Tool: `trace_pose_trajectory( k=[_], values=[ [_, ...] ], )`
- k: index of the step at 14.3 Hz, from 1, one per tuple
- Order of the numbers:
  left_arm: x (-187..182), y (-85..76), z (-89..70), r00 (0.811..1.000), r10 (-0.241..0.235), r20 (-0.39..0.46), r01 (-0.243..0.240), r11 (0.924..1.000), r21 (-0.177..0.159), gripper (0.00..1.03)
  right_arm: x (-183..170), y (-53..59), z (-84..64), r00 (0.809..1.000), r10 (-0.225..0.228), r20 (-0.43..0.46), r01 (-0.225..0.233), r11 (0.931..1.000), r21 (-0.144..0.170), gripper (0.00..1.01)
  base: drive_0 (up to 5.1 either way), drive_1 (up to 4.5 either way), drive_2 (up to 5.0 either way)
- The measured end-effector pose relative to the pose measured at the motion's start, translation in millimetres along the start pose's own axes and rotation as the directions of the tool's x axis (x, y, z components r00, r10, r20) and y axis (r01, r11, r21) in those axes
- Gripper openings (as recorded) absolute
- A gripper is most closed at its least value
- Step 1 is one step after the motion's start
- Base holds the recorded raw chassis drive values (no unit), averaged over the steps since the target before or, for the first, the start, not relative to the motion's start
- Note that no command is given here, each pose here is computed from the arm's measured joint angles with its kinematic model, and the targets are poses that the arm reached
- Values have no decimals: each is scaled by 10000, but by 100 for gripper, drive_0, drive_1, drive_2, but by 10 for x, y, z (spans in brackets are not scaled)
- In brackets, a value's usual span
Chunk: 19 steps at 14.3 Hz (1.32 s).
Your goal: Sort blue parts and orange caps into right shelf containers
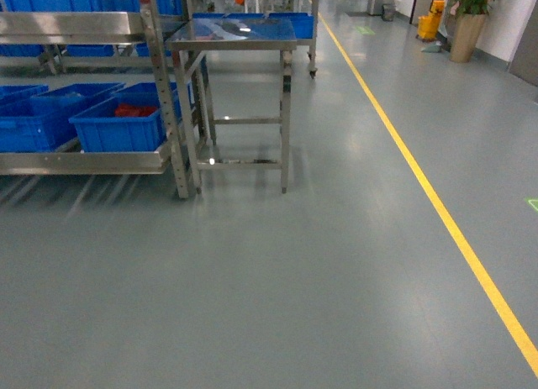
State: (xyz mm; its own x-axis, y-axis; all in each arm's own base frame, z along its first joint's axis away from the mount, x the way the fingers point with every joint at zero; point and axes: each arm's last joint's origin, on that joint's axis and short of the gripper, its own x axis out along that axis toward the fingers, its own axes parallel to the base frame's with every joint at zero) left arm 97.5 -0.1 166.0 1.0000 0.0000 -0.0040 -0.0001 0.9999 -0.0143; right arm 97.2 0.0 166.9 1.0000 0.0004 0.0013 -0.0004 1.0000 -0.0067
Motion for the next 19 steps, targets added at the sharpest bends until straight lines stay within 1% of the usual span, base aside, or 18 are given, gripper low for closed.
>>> trace_pose_trajectory(
  k=[19],
  values=[
    [0, 0, 2, 10000, 3, 23, -3, 10000, 4, 41, 0, 0, 1, 10000, 0, 11, 0, 10000, 0, 43, -3, 424, -430]
  ],
)
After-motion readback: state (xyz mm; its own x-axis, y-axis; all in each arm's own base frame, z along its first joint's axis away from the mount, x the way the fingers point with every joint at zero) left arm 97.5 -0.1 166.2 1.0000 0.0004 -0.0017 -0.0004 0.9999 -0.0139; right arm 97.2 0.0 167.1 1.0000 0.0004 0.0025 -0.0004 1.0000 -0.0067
